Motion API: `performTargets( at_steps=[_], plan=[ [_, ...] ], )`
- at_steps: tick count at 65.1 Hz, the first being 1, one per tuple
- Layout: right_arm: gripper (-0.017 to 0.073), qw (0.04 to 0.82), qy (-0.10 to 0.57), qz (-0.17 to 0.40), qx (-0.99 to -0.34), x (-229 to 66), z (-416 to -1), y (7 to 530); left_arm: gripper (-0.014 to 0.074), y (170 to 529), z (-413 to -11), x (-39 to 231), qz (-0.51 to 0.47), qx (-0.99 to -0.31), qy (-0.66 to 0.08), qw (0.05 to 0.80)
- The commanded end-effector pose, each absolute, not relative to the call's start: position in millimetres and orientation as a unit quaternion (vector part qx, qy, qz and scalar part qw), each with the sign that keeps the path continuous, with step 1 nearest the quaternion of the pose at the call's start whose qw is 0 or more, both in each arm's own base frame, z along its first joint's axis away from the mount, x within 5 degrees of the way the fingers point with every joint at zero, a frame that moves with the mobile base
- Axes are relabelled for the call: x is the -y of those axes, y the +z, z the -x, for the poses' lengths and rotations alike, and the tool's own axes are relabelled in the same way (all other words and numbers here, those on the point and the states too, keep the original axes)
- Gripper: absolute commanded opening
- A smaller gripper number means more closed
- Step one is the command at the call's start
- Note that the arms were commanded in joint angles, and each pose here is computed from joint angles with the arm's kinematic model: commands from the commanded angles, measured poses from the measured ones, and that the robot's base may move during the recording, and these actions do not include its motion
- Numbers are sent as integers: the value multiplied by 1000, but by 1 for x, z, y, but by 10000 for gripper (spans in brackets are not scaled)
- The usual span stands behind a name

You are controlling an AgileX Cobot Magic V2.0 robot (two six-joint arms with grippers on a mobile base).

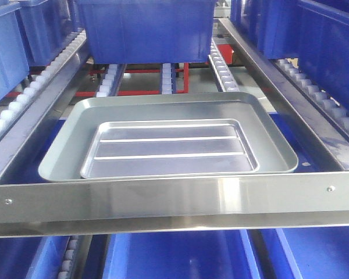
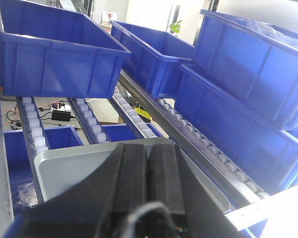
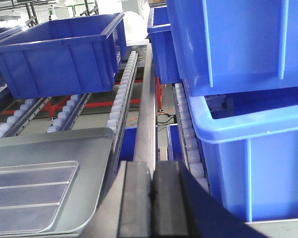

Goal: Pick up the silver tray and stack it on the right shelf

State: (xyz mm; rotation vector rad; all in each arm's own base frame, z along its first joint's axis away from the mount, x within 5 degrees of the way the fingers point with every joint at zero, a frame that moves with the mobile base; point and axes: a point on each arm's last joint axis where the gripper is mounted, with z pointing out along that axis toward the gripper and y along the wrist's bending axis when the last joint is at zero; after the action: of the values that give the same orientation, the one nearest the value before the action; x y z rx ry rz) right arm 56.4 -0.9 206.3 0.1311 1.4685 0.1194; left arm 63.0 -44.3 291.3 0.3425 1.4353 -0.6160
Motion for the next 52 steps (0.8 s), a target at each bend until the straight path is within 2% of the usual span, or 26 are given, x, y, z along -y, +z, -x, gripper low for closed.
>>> performTargets(
  at_steps=[1, 9, 22, 40, 52],
  plan=[
    [53, 773, 49, -55, -630, 1, -54, 215, -100, 308, -60, 45, -156, -601, -298, 725],
    [53, 773, 49, -55, -630, 1, -54, 215, -100, 307, -61, 43, -147, -608, -284, 727],
    [53, 773, 49, -55, -630, 1, -54, 215, -100, 287, -67, 26, -116, -615, -145, 766],
    [53, 773, 49, -55, -630, 1, -54, 215, -99, 242, -55, 5, -40, -611, -18, 790],
    [53, 773, 49, -55, -630, 1, -54, 215, -99, 213, -54, 3, -26, -621, -11, 783]
  ],
)
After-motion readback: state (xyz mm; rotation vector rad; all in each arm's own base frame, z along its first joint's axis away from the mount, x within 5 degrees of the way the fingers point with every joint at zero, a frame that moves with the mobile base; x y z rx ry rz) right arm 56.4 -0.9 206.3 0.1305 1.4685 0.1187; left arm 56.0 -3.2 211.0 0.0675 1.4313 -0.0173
